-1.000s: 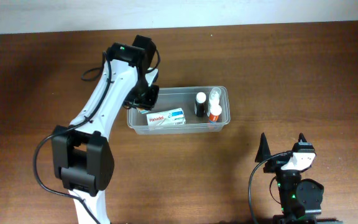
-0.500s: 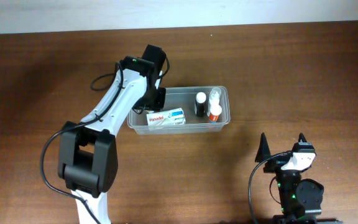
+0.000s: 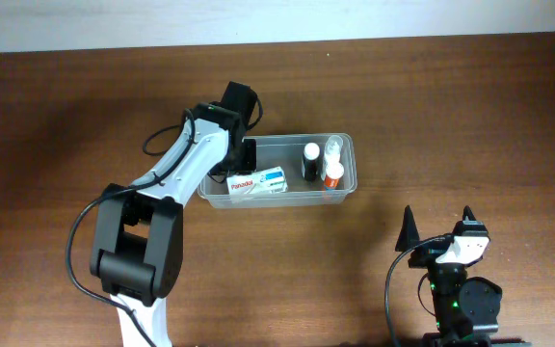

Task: Pack container

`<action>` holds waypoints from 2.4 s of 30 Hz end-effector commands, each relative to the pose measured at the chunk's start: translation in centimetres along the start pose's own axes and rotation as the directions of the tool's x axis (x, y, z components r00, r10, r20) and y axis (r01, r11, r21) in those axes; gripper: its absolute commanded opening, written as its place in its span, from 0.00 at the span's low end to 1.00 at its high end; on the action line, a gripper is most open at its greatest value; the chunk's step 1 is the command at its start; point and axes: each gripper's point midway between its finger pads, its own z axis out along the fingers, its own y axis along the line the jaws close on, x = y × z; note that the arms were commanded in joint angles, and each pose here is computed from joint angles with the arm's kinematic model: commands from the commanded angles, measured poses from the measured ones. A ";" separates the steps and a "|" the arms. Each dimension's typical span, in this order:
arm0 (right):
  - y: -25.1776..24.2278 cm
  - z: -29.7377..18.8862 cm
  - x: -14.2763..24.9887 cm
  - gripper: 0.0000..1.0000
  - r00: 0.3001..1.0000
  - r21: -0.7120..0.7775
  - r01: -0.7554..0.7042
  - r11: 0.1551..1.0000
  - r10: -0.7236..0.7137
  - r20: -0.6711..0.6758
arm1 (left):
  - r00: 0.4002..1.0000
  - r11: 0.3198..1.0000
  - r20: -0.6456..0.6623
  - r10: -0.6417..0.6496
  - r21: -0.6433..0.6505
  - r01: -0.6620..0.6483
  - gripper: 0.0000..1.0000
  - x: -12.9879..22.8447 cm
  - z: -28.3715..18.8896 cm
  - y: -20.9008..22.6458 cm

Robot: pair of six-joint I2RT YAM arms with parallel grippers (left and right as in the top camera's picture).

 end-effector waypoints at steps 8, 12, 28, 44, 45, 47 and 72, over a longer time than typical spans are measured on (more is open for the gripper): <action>-0.2 0.0 0.2 0.98 1.000 0.010 -0.001 1.000 0.001 -0.003 | 1.000 1.000 0.020 -0.018 -0.005 0.018 0.37 -0.5 0.4 0.0; -0.2 0.0 0.2 0.98 1.000 0.010 -0.001 1.000 0.001 -0.003 | 1.000 1.000 0.005 -0.017 -0.010 0.017 0.43 -0.1 0.5 0.1; -0.2 0.0 0.2 0.98 1.000 0.011 -0.001 1.000 0.001 -0.003 | 0.999 1.000 -0.032 -0.015 -0.011 0.014 0.69 1.0 1.1 0.3; -0.2 0.0 0.2 0.98 1.000 0.010 -0.001 1.000 0.001 -0.003 | 0.991 0.999 0.136 0.010 0.049 -0.016 0.94 -3.2 -10.9 -0.4; -0.2 0.0 0.2 0.98 1.000 0.010 -0.001 1.000 0.001 -0.003 | 0.989 0.998 0.148 0.008 0.053 -0.016 0.95 -3.1 -12.0 -0.4; -0.2 0.0 0.2 0.98 1.000 0.010 0.000 1.000 0.000 -0.003 | 0.988 0.998 0.156 0.013 0.055 -0.022 0.99 -2.5 -14.1 -0.1; -0.2 0.0 0.2 0.98 1.000 0.010 -0.001 1.000 0.001 -0.003 | 0.964 0.970 0.174 0.200 0.106 -0.220 0.99 12.0 -28.2 -0.2</action>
